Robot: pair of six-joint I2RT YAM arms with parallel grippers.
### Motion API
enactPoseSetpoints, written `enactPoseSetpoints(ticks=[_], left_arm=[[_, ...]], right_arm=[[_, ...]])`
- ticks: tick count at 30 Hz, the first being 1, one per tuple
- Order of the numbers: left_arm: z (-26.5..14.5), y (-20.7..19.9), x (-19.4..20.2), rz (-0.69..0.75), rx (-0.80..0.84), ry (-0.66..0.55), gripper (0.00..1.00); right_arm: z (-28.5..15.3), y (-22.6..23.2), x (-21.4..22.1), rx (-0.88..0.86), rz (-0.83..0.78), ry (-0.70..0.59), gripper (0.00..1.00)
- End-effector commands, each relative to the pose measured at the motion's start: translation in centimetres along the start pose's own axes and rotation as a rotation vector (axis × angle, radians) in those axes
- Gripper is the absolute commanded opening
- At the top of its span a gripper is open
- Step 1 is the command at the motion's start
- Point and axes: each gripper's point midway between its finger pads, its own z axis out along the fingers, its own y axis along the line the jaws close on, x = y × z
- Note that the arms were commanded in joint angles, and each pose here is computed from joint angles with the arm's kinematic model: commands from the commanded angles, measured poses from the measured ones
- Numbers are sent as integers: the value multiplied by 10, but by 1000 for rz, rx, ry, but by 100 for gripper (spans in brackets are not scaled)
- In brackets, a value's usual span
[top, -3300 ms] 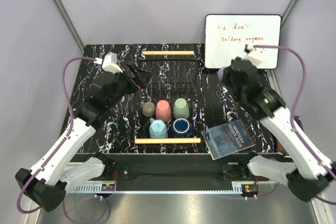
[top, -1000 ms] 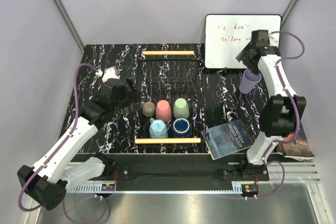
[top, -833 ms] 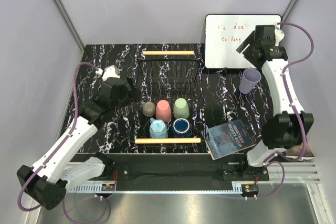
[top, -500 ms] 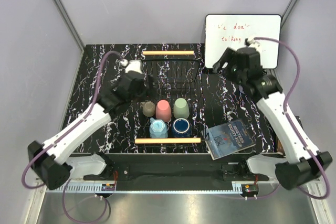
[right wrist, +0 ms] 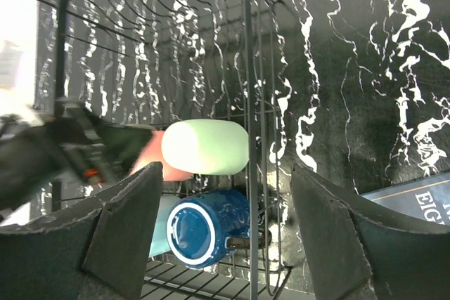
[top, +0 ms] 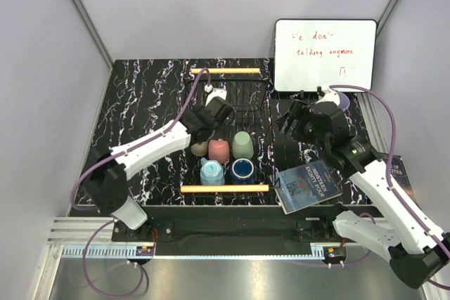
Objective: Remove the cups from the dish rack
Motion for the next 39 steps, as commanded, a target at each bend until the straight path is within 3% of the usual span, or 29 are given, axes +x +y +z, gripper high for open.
enactPoseSetpoints(ticks=[1,9,15,26,27,28,30,31,34,39], left_arm=[[2,-13,-24,-50,24,-53,99],[5,-15,-8,-63,41,-10,96],[8,-17,8,-60,47,22,81],[9,-21,21,-47,61,51,79],[10,-22,22,-45,61,52,74],[10,-21,23,-41,59,52,60],[9,-22,23,-36,62,53,44],[8,-22,23,-36,64,51,25],[7,-22,23,-33,61,46,2],[-5,-18,12,-26,58,11,0]], right_arm=[[-10,13,-11,-63,7,-49,80],[-4,8,-2,-54,13,-37,80],[0,5,2,-47,21,-25,80],[2,2,4,-35,25,-30,79],[2,0,4,-29,27,-28,79],[2,1,4,-30,27,-29,79],[3,0,6,-28,25,-25,79],[2,1,5,-31,26,-28,79],[1,0,4,-29,27,-33,79],[-2,2,1,-38,28,-43,79]])
